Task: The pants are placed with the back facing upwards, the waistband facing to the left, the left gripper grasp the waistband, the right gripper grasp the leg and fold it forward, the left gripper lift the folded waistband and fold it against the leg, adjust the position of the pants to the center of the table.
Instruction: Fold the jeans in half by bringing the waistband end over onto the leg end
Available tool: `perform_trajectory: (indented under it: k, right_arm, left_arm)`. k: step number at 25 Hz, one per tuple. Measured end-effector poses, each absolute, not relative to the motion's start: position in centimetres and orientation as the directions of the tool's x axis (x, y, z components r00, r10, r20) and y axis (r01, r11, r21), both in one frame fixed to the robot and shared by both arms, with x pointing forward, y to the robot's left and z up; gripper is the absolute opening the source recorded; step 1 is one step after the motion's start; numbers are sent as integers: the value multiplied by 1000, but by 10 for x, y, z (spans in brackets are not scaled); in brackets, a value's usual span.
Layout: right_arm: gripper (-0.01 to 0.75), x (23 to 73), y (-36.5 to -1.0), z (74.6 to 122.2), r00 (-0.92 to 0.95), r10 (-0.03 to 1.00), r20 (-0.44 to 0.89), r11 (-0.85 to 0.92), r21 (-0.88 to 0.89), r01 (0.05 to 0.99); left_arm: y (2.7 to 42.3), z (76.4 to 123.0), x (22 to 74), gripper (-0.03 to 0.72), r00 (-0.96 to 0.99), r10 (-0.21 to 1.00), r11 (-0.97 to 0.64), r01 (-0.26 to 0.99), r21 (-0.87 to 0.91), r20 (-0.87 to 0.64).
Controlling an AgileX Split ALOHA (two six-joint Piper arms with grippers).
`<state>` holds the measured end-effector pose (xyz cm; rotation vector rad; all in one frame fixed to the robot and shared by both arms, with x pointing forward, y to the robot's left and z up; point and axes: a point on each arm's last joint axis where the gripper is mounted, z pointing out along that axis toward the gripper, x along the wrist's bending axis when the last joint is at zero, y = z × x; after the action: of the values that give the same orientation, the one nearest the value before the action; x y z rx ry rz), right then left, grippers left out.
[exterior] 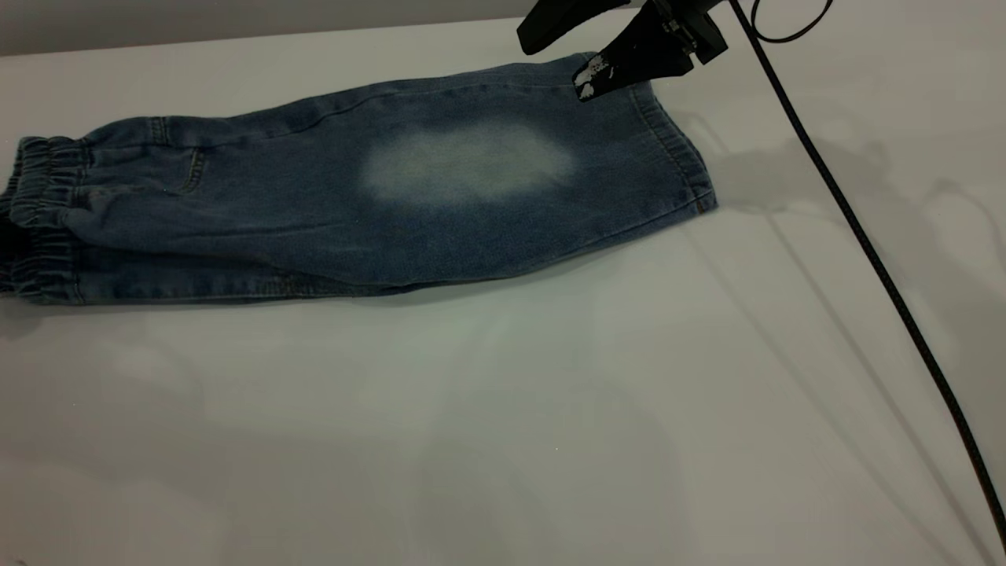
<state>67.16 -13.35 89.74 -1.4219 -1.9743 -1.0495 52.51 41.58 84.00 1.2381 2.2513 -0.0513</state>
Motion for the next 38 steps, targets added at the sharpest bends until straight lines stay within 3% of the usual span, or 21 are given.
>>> perform_trajectory:
  k: [24,28,34,35,38]
  right_arm:
    - [477,671,-133,898,-357,560,748,176,314,933]
    - [477,671,-133,898,-357,559,748,175,314,933]
    - [477,671,-133,898,-356,556,751,178,310,934]
    - [477,671,-133,898,-356,555,752,179,310,934]
    - [477,670,-133,898,-357,551,754,183,308,934]
  left_arm:
    - [404,807,536,580,-415,593,693,699,176,-690]
    - [404,802,535,474,-423,590,693,703,162,-688]
    - [404,799,533,136,-431,606,683,713,160,-669]
    - [404,799,533,102,-430,607,683,713,161,-669]
    - [404,802,533,101,-424,610,681,713,169,-669]
